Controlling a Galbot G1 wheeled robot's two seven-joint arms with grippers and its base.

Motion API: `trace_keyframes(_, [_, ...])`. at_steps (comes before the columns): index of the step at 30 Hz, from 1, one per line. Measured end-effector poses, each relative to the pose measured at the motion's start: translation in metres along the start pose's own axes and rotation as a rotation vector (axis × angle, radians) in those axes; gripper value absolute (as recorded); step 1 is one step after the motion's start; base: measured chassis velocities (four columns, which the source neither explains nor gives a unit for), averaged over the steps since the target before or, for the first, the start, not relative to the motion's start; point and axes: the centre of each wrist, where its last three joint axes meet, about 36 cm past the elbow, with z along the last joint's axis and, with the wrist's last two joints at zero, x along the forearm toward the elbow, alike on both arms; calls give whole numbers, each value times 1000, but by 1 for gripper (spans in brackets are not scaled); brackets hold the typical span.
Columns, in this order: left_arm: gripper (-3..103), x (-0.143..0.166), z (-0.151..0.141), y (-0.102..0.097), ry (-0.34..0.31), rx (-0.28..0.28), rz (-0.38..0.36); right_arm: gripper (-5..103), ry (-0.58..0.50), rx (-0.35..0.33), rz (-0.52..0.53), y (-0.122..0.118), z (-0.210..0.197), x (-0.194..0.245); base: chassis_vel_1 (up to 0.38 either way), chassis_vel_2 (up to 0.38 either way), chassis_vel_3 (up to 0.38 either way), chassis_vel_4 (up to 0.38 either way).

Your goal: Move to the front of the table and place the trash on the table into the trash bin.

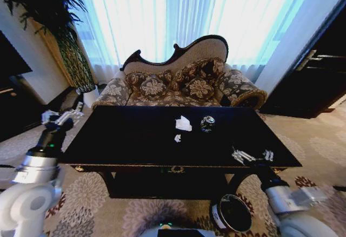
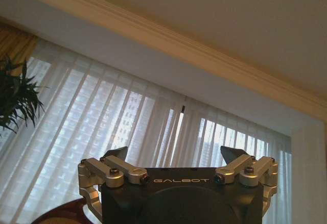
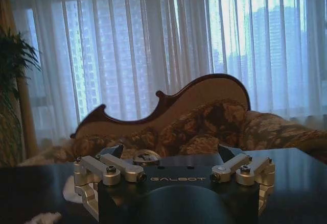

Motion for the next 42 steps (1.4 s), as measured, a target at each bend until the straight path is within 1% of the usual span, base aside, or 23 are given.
trace_keyframes(1, [100, 1, 0, -2, 7, 0, -2, 100, -1, -14, -8, 0, -1, -3, 0, 0, 0, 0])
trace_keyframes(3, [100, 2, -1, -3, 12, 0, -6, 100, -6, -20, -16, 1, -2, -5, 0, 0, 0, 0])
trace_keyframes(4, [100, 3, -3, -4, 13, -6, -9, 100, -19, -24, -37, 1, -4, -8, 0, 0, 0, 0])
trace_keyframes(7, [100, 6, -10, -4, 10, -17, -13, 100, -42, -22, -67, -1, -5, -12, 0, 0, 0, 0])
trace_keyframes(9, [100, 7, -14, -2, 11, -30, -31, 100, -45, -18, -88, -8, -3, -20, 0, 0, 0, 0])
trace_keyframes(12, [100, 7, -14, -2, 18, -28, -38, 100, -38, -16, -93, -13, -1, -26, 0, 0, 0, 0])
trace_keyframes(15, [100, 6, -10, -5, 39, -6, -34, 100, -14, 20, -92, -36, 7, -46, 0, 0, 0, 0])
trace_keyframes(18, [100, 5, -9, -6, 44, -3, -30, 100, -10, 32, -92, -43, 9, -53, 0, 0, 0, 0])
trace_keyframes(19, [100, 5, -9, -6, 48, -4, -27, 100, 0, 37, -92, -53, 11, -65, 0, 0, 0, 0])
trace_keyframes(20, [100, 4, -9, -6, 50, -7, -25, 100, 7, 35, -93, -58, 11, -71, 0, 0, 0, 0])
trace_keyframes(23, [100, 4, -10, -6, 52, -10, -23, 100, 12, 35, -96, -62, 13, -77, 0, 0, 0, 0])
trace_keyframes(25, [100, 5, -12, -5, 54, -23, -26, 100, 10, 46, -115, -72, 17, -87, 0, 0, 0, 0])
trace_keyframes(28, [100, 6, -13, -3, 54, -30, -30, 100, 7, 52, -133, -77, 19, -92, 0, 0, 0, 0])
trace_keyframes(30, [100, 7, -16, -2, 51, -42, -38, 100, -1, 70, -188, -88, 23, -105, 0, 0, 0, 0])
trace_keyframes(33, [100, 7, -16, -2, 49, -41, -43, 100, 0, 84, -209, -94, 24, -112, 0, 0, 0, 0])
trace_keyframes(36, [100, 10, -7, -5, 60, -27, -60, 100, 3, 121, -262, -111, 31, -125, 0, 0, 0, 0])
trace_keyframes(40, [100, 11, -2, -7, 67, -22, -67, 100, 19, 123, -300, -116, 37, -130, 0, 0, 0, 0])
trace_keyframes(42, [100, 11, -2, -7, 66, -24, -67, 100, 30, 130, -301, -118, 41, -132, 0, 0, 0, 0])
